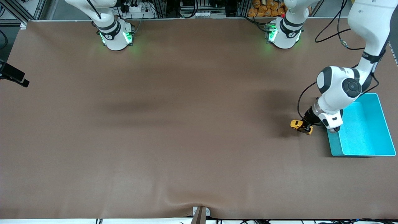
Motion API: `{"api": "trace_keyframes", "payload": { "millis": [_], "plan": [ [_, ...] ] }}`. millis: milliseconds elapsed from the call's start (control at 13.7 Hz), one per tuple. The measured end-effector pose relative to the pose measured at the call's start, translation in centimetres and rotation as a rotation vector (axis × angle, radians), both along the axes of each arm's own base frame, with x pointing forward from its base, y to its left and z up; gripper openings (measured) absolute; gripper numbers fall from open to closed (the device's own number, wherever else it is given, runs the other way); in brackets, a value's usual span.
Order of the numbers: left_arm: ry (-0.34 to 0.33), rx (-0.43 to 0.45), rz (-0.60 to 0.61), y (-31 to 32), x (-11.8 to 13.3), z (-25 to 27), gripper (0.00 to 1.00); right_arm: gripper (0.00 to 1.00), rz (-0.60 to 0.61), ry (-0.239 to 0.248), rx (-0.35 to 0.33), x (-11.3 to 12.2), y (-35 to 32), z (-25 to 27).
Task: Wind and store yellow beetle car
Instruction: 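Lift the car with the left gripper and carry it over the bin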
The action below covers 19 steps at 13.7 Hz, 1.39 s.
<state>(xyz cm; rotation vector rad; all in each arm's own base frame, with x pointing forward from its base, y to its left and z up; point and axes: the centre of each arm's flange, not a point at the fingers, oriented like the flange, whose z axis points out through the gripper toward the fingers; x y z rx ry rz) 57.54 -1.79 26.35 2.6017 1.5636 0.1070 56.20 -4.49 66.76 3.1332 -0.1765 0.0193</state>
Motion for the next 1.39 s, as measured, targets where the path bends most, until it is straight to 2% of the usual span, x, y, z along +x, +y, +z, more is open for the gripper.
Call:
{"api": "trace_keyframes", "payload": {
  "millis": [366,732,1098,1391],
  "plan": [
    [0.022,0.046,-0.109,1.1,2.1,4.6,0.46,1.00,0.000,0.000,0.000,0.0,0.0,0.0],
    [0.039,0.079,-0.239,5.4,3.8,7.8,0.46,1.00,-0.001,-0.001,0.000,0.0,0.0,0.0],
    [0.034,0.105,-0.400,11.2,3.7,8.9,0.46,1.00,-0.014,-0.002,0.000,0.0,-0.7,0.0],
    [0.038,0.104,-0.554,14.3,3.7,7.8,0.46,1.00,-0.012,-0.003,0.000,0.0,-0.6,0.0]
  ]
}}
